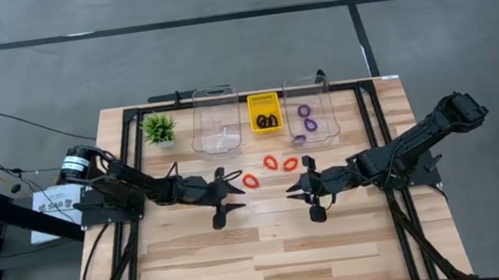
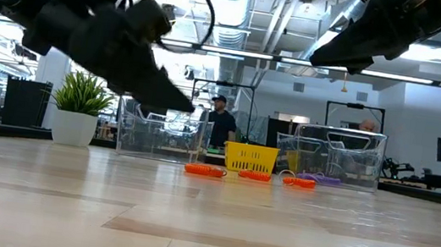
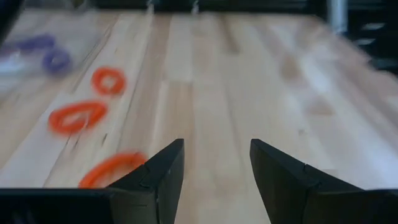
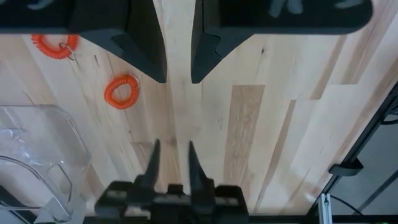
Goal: Sort spring keychains
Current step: Put the left orange spring keychain into the left transparent bin
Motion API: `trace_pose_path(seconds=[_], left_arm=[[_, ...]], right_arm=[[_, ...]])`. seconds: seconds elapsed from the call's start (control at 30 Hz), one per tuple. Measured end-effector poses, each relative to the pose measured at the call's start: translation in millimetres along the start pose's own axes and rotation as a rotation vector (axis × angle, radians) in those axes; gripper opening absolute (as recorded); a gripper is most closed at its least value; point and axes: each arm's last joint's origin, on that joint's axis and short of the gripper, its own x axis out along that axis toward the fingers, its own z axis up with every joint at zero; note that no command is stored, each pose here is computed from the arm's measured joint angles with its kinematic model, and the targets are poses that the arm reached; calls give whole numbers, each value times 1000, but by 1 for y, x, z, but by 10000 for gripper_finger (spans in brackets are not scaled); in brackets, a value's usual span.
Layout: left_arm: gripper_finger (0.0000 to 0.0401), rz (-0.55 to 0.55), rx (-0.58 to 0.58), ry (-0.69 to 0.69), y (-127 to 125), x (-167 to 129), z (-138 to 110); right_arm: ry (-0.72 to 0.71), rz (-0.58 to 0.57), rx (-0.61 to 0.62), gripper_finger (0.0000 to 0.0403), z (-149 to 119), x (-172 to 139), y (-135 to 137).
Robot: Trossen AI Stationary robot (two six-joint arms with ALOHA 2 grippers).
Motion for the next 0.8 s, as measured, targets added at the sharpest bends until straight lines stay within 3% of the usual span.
trace_pose_path(seconds=[0.23, 0.4, 0.67, 0.8], left_arm=[[182, 96, -109, 124, 25, 16, -27], [182, 64, -155, 160, 33, 29, -35], [182, 52, -109, 168, 29, 36, -32], [182, 128, -12, 184, 25, 36, -33]], right_arm=[[0, 0, 0, 66, 0, 0, 0], [0, 0, 0, 66, 0, 0, 0], [1, 0, 0, 66, 0, 0, 0], [1, 0, 0, 66, 0, 0, 0]])
